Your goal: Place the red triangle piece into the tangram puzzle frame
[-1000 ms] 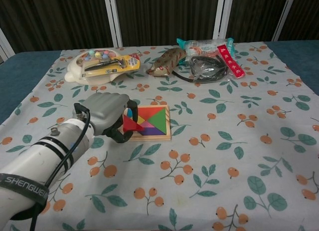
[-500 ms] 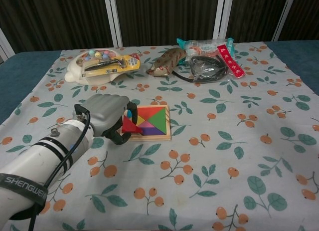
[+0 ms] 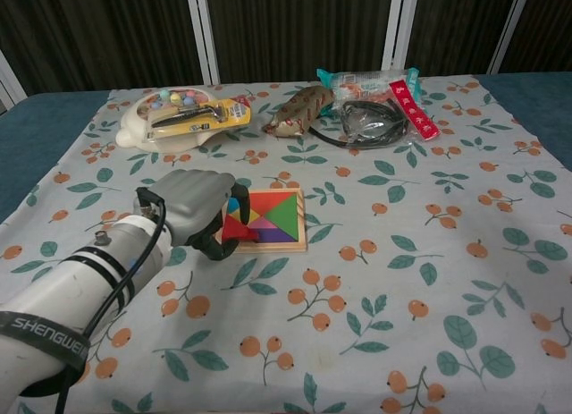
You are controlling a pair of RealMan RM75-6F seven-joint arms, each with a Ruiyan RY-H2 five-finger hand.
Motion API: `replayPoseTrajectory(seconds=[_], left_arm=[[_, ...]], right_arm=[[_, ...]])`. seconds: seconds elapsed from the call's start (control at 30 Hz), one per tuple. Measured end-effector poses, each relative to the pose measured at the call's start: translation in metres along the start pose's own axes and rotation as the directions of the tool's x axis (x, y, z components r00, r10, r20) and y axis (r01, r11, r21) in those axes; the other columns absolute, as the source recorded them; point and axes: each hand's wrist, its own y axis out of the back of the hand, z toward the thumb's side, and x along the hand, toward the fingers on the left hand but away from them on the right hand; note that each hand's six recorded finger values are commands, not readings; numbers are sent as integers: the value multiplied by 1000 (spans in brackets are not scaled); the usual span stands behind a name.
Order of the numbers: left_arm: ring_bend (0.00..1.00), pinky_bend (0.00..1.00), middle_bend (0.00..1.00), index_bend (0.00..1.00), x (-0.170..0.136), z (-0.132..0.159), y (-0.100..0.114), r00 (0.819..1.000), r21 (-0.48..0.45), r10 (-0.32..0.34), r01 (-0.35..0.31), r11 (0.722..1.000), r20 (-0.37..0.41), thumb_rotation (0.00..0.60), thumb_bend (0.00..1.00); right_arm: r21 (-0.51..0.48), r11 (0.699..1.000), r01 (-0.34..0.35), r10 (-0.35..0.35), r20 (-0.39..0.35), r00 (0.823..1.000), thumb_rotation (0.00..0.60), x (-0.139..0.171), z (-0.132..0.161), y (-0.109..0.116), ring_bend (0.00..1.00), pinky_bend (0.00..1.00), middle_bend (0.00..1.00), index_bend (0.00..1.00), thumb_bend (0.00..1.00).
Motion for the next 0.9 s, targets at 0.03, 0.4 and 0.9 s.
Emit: replayPoseTrajectory(seconds=[0.03, 0.4, 0.9], left_arm=[[1000, 1000, 1000, 409, 1, -1, 0, 1000, 0, -1, 1, 1000, -3, 600, 392], [1000, 1000, 1000, 399, -3, 5, 6, 1000, -10, 14, -13, 1000, 19, 600, 393], [40, 174, 80, 36, -85, -54, 49, 968, -70, 193, -184, 980, 159, 600, 379]], right_arm=[[0, 1000, 0, 0, -1, 1000, 600, 0, 0, 0, 0, 0, 0, 0, 150], [3, 1000, 1, -1, -1, 1000, 600, 0, 0, 0, 0, 0, 0, 0, 150], [13, 1000, 11, -11, -10, 1000, 600, 6, 3, 1, 0, 0, 0, 0, 150]])
